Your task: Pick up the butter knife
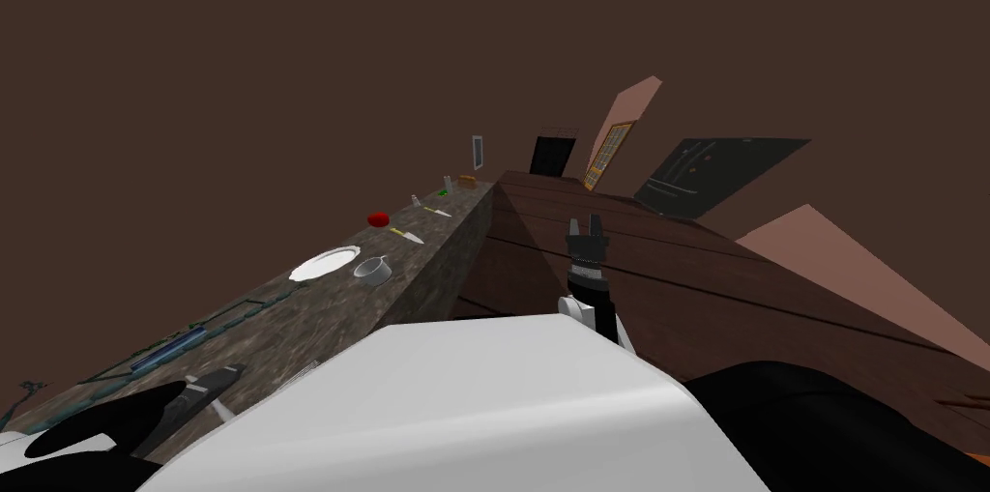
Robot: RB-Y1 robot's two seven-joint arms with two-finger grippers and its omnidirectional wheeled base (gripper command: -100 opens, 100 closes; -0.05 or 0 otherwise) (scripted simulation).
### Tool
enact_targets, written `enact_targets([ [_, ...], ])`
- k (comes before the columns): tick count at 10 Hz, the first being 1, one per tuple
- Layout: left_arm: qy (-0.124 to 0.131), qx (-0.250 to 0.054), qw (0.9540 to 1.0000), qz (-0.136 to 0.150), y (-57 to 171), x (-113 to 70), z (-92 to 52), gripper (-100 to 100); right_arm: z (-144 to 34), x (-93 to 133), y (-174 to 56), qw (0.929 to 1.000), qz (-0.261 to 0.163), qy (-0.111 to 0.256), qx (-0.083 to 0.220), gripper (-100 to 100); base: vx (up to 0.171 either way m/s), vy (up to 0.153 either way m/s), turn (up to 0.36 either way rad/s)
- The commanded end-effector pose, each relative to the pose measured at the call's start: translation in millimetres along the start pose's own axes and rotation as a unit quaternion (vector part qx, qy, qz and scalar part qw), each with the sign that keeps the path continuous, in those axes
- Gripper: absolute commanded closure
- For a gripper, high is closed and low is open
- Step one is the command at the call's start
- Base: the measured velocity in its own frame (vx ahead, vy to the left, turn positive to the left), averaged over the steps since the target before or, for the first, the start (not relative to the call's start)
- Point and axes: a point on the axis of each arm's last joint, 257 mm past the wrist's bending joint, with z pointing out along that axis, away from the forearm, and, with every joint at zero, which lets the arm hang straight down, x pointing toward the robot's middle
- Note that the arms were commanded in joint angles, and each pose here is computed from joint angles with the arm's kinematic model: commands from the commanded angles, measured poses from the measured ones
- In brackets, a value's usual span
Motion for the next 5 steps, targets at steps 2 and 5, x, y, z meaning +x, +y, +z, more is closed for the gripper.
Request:
enact_targets([
  [2, 0.000, 0.008, 0.9999, 0.007, -5, -1.3, -2.5, 100, 0.0, 0, 0, 1.0000, 0.000, 0.000, 0.000, 0, 0.039, 0.000, 0.135],
  [5, 0.001, 0.027, 0.9989, 0.037, -19, -1.5, -11.7, 100, -0.1, 0, 0, 1.0000, 0.000, 0.000, 0.000, 0, 0.127, -0.009, 0.259],
])
